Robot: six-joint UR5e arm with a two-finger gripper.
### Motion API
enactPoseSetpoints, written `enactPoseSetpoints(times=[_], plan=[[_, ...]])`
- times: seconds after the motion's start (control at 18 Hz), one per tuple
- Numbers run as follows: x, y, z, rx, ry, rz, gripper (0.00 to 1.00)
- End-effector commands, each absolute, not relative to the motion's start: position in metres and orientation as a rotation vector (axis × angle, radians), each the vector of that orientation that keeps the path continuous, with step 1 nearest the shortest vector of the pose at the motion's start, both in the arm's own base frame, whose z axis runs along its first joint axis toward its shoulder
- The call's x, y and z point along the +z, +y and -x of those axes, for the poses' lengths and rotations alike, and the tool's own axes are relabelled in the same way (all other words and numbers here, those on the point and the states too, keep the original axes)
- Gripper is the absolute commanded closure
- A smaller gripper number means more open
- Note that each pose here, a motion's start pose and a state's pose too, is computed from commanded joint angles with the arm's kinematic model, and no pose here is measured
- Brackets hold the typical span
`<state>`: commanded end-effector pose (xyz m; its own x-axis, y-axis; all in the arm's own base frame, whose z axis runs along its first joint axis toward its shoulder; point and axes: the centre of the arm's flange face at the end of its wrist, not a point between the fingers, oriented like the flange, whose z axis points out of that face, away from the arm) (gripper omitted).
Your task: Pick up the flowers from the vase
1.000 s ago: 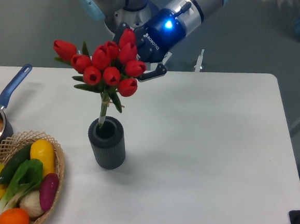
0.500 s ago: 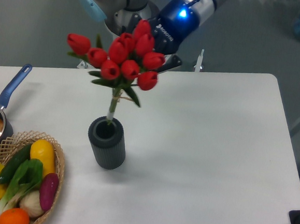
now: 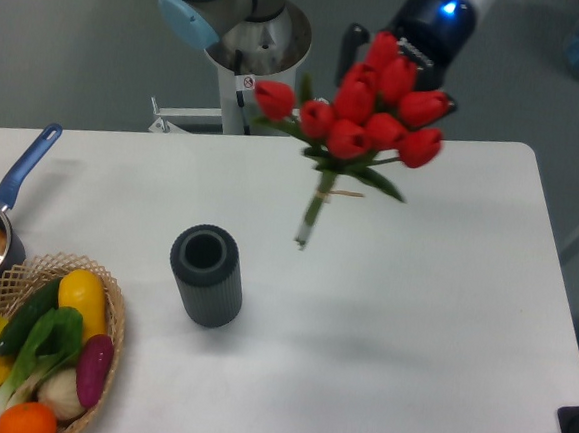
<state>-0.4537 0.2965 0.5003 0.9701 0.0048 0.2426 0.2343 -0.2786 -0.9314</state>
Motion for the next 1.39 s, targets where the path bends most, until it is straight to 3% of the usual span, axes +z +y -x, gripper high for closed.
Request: enactPoseSetpoints(times=[0.44,1.39], plan=[[0.466,0.259,0.49,-0.047,-0.139,1.994,0.6],[0.455,0.248,0.501,-0.034,-0.149,2.0,0.6]])
